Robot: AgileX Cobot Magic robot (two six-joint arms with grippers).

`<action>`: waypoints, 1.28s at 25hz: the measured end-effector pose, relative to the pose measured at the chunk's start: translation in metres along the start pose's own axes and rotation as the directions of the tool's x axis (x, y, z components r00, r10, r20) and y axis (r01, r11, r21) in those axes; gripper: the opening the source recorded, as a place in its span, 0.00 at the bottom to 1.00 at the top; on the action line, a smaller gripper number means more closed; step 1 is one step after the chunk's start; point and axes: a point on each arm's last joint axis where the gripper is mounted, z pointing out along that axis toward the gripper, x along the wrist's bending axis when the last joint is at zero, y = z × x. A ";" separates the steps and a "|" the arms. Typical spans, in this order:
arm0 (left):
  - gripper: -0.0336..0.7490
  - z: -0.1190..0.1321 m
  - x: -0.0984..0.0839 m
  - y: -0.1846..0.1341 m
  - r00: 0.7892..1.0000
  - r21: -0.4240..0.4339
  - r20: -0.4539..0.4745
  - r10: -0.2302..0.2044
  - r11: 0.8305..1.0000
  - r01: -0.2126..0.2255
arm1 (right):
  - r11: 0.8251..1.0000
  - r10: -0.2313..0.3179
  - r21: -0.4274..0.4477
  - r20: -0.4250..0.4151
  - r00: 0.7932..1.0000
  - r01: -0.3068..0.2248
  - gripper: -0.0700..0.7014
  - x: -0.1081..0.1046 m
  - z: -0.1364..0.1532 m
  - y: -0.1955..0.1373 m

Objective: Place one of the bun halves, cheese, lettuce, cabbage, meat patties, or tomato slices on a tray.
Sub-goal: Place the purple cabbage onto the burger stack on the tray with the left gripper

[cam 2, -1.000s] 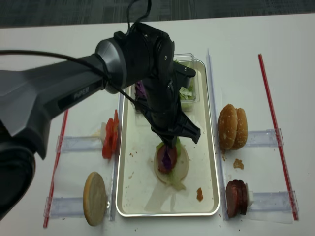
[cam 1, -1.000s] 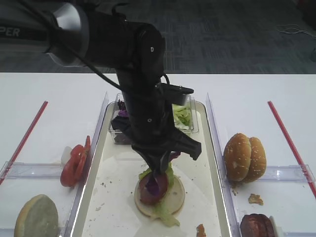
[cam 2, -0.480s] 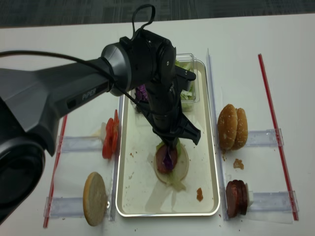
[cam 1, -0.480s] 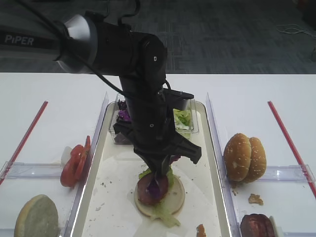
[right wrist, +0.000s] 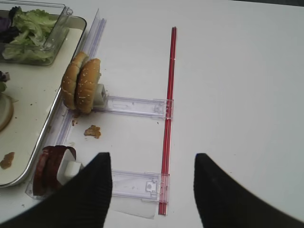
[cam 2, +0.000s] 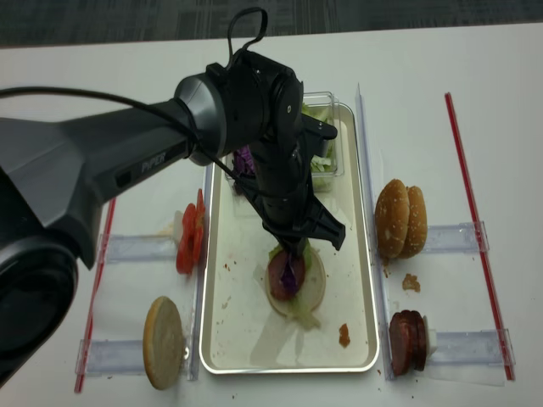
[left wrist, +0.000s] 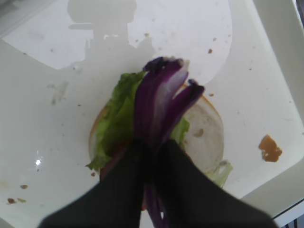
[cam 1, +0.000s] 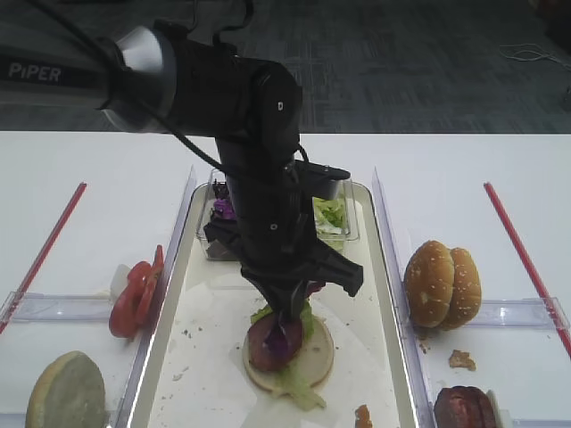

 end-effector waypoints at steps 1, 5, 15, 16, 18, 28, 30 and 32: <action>0.14 0.000 0.000 0.000 1.000 0.002 0.000 0.000 1.000 0.000 | 1.000 0.000 0.000 0.000 1.000 0.000 0.62 0.000 0.000 0.000; 0.15 0.000 0.000 0.000 1.000 0.004 0.000 -0.002 1.000 0.002 | 1.000 0.000 0.000 0.000 1.000 0.000 0.63 0.000 0.000 0.000; 0.40 0.000 0.001 -0.001 1.000 0.007 -0.006 -0.011 1.000 0.011 | 1.000 0.000 0.000 0.000 1.000 0.000 0.63 0.000 0.000 0.000; 0.43 0.000 0.001 -0.001 1.000 0.007 -0.008 -0.011 1.000 0.012 | 1.000 0.000 0.000 0.000 1.000 0.000 0.63 0.000 0.000 0.000; 0.47 0.000 0.001 -0.001 1.000 0.009 -0.008 -0.015 1.000 0.015 | 1.000 0.000 0.000 0.000 1.000 0.000 0.63 0.000 0.000 0.000; 0.59 -0.016 -0.003 0.005 1.000 0.007 -0.003 -0.008 1.000 0.008 | 1.000 0.000 0.000 0.000 1.000 0.000 0.63 0.000 0.000 0.000; 0.62 -0.019 -0.004 0.006 1.000 0.010 -0.002 -0.009 1.000 0.009 | 1.000 0.000 0.000 0.000 1.000 0.000 0.63 0.000 0.000 0.000; 0.64 -0.022 -0.004 0.007 1.000 0.013 -0.002 -0.007 1.000 0.007 | 1.000 0.000 0.000 0.000 1.000 0.000 0.63 0.000 0.000 0.000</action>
